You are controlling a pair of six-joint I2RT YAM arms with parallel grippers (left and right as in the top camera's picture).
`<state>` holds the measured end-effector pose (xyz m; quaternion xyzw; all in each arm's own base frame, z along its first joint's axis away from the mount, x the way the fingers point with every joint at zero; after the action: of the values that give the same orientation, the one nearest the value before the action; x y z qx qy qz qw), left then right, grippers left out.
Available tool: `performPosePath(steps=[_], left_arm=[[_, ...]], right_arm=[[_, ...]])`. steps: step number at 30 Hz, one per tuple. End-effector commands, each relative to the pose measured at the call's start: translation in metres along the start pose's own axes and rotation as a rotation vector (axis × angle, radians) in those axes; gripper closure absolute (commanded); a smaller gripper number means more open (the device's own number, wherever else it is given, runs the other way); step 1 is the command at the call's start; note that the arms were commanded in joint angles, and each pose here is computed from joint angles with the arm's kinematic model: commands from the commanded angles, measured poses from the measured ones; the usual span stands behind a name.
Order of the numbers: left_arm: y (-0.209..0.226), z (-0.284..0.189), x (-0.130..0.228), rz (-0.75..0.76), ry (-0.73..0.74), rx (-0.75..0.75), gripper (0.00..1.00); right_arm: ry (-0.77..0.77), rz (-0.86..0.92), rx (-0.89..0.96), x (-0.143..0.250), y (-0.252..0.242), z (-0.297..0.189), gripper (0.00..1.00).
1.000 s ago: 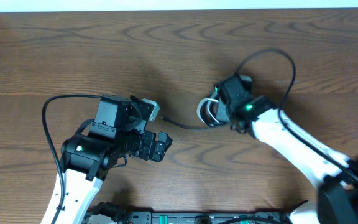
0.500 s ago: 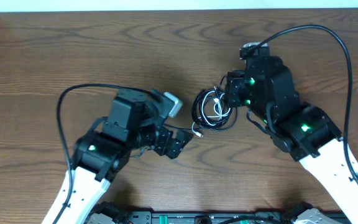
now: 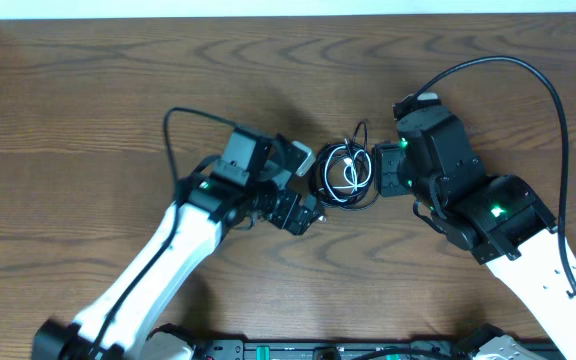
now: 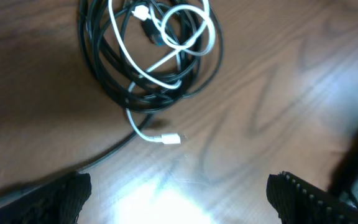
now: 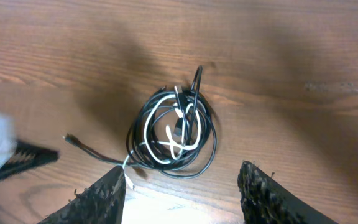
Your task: Untangle cables
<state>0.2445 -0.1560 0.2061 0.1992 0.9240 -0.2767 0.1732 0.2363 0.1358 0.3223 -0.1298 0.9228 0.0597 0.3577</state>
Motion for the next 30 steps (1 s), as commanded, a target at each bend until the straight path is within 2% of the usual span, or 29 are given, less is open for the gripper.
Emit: performPosePath(steps=[1, 3, 5, 6, 13, 14, 19, 24, 30], left_arm=[[0.012, 0.027, 0.0, -0.003, 0.043, -0.016, 0.04], [0.018, 0.039, -0.002, -0.011, 0.054, -0.019, 0.04], [0.023, 0.051, -0.003, -0.014, 0.062, -0.02, 0.04], [0.026, 0.057, -0.004, -0.015, 0.065, -0.022, 0.05], [0.059, 0.085, -0.015, 0.005, -0.01, -0.293, 0.04], [0.06, 0.087, -0.017, 0.008, -0.023, -0.296, 0.03], [0.061, 0.092, -0.029, -0.037, -0.11, -0.281, 0.3], [0.064, 0.1, -0.034, -0.105, -0.158, -0.267, 0.3], [0.073, 0.118, -0.023, -0.153, -0.092, -0.274, 0.3]], right_arm=[[0.01, -0.007, -0.004, 0.002, 0.0, -0.003, 0.47], [0.029, -0.01, -0.015, 0.004, 0.001, -0.003, 0.53], [0.051, -0.012, -0.027, 0.007, 0.001, -0.003, 0.66], [0.062, -0.013, -0.037, 0.009, 0.002, -0.003, 0.69], [0.141, -0.042, -0.107, 0.019, 0.006, -0.005, 0.71], [0.15, -0.044, -0.122, 0.02, 0.007, -0.005, 0.71], [0.167, -0.054, -0.151, 0.023, 0.011, -0.006, 0.73], [0.168, -0.085, -0.175, 0.025, 0.02, -0.008, 0.74], [0.166, -0.124, -0.184, 0.028, 0.031, -0.01, 0.73]])
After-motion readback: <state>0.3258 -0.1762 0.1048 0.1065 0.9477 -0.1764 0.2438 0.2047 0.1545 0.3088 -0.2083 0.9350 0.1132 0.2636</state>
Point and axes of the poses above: each gripper's point midway between its finger pads, its own z axis out along the fingers, its own y axis along the line the jaws close on, x = y × z, the point moved 10 cm from there along -z, back along the fingers, and after that the axes turned 11 degrees about -z, right-handed, at the moved point
